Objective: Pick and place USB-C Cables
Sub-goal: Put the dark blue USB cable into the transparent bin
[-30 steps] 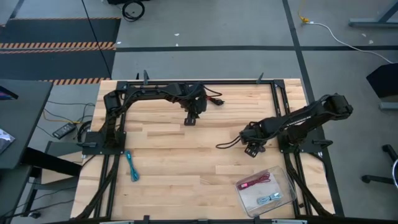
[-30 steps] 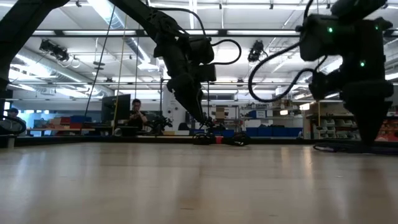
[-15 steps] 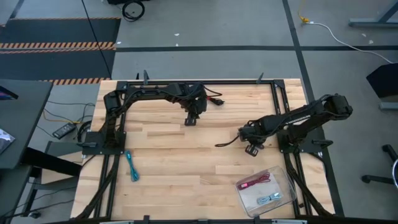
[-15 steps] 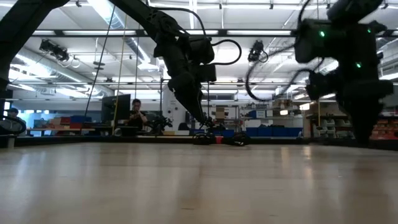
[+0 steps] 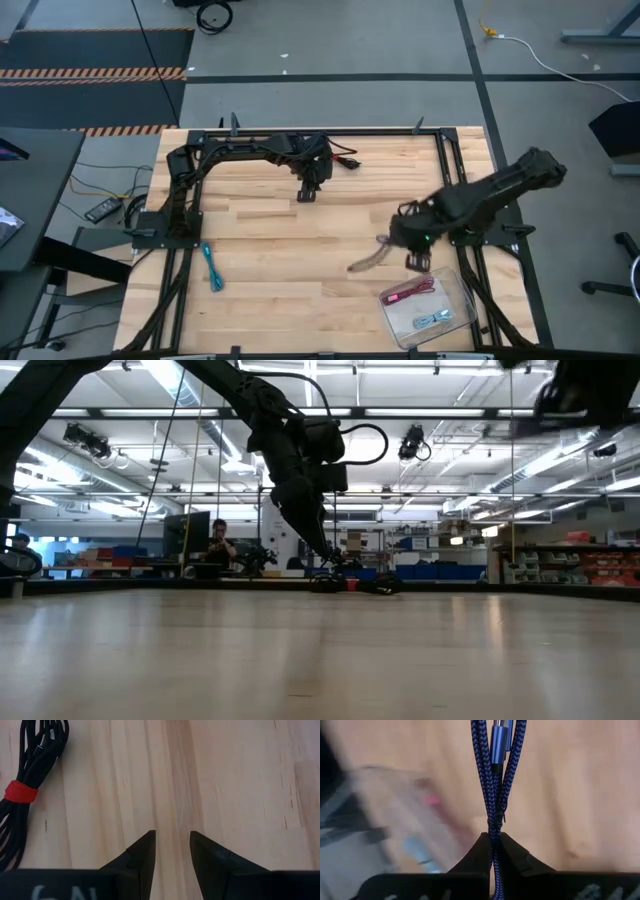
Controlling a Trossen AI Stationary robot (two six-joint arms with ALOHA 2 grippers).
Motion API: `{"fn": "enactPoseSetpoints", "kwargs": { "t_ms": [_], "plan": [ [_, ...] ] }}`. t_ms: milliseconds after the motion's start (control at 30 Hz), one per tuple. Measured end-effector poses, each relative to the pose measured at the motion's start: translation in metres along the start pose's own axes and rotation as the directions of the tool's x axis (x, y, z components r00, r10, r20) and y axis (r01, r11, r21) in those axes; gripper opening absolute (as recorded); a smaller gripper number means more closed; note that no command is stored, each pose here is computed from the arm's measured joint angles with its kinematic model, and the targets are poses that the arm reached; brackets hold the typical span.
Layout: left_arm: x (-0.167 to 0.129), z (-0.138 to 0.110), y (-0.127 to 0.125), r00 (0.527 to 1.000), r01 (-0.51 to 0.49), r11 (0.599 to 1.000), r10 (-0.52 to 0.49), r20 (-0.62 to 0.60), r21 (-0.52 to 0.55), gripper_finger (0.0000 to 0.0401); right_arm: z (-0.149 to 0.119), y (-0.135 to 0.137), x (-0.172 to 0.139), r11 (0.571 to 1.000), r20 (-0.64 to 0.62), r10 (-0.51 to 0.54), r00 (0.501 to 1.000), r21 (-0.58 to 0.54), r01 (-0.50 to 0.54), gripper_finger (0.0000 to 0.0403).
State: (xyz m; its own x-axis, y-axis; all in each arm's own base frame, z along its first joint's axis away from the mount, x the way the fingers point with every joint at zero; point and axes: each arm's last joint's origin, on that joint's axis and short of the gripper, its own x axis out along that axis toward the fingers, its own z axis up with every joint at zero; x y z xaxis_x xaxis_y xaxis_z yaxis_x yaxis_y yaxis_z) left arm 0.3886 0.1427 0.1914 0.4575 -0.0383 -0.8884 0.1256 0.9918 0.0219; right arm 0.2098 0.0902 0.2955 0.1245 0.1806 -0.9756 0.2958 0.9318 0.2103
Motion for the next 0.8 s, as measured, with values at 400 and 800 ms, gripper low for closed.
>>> {"fn": "enactPoseSetpoints", "kwargs": {
  "t_ms": [400,800],
  "plan": [
    [0.000,0.003,0.002,0.999,-0.016,1.000,0.016,0.032,0.003,0.0128,-0.053,0.072,0.027,0.999,-0.123,0.049,0.991,-0.012,-0.051,0.0016],
    [-0.001,0.006,0.004,0.997,-0.038,0.997,0.033,0.064,0.070,0.0128,-0.053,0.083,0.063,0.993,-0.194,-0.109,0.975,-0.069,0.098,0.0157]
  ]
}}
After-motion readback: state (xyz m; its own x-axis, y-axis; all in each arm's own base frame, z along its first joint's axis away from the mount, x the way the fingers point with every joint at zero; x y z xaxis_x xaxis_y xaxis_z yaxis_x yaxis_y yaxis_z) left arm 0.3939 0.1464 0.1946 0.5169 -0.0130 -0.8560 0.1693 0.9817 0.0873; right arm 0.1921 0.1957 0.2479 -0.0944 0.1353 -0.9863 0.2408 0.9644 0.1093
